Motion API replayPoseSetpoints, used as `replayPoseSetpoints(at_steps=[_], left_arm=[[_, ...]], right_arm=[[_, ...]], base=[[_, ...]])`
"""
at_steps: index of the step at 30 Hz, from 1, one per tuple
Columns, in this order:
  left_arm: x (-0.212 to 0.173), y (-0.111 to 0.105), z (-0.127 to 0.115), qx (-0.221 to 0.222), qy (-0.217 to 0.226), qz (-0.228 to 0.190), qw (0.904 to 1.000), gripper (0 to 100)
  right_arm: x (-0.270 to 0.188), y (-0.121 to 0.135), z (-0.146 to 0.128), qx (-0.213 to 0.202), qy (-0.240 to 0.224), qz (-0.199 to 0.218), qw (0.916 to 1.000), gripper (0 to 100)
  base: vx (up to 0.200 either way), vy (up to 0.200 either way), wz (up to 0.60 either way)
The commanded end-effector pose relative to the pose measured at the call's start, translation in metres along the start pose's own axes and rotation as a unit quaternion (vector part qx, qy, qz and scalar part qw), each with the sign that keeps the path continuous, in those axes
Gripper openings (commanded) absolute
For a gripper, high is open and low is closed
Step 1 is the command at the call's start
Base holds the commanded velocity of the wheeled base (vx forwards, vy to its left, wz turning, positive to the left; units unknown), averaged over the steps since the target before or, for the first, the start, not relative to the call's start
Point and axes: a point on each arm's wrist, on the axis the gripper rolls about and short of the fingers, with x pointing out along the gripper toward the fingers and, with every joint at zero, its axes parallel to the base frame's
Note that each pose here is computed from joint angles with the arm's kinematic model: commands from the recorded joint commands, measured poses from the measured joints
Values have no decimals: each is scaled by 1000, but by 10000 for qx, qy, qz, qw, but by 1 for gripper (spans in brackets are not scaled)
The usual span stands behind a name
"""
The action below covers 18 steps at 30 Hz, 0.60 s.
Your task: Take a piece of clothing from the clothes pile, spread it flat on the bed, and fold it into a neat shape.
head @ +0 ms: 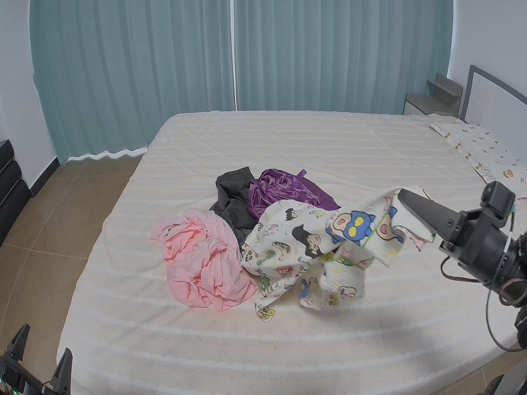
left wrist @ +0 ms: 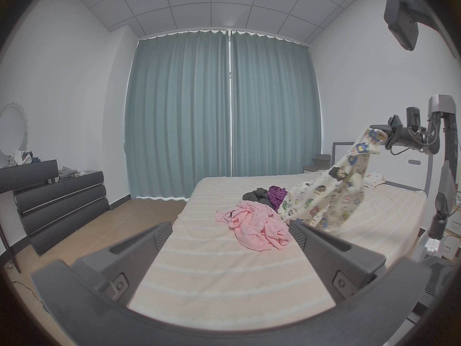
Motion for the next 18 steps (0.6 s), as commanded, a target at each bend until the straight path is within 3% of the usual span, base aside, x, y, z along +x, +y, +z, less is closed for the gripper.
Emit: replayPoseSetpoints(at_steps=[1,15,16,17,18], left_arm=[[0,0,-5,36,0,-6,10000,100],[0,0,-5,160,-32,-36,9999,100],[-1,-1,2,253,-211,-106,9994,100],[-6,-1,24,237,-668,-298,9970,100],[-6,-1,24,237,-668,-298,9970,100]], right_arm=[[-37,41,25,-215,-471,701,9962,0],[-42,56,30,-297,-406,1163,9919,0],[-42,57,32,-304,-409,1173,9918,0],[-40,58,33,-298,-391,1159,9920,0],[-40,58,33,-298,-391,1159,9920,0]], base=[[0,0,0],[0,0,0],[0,0,0],[0,0,0],[0,0,0]])
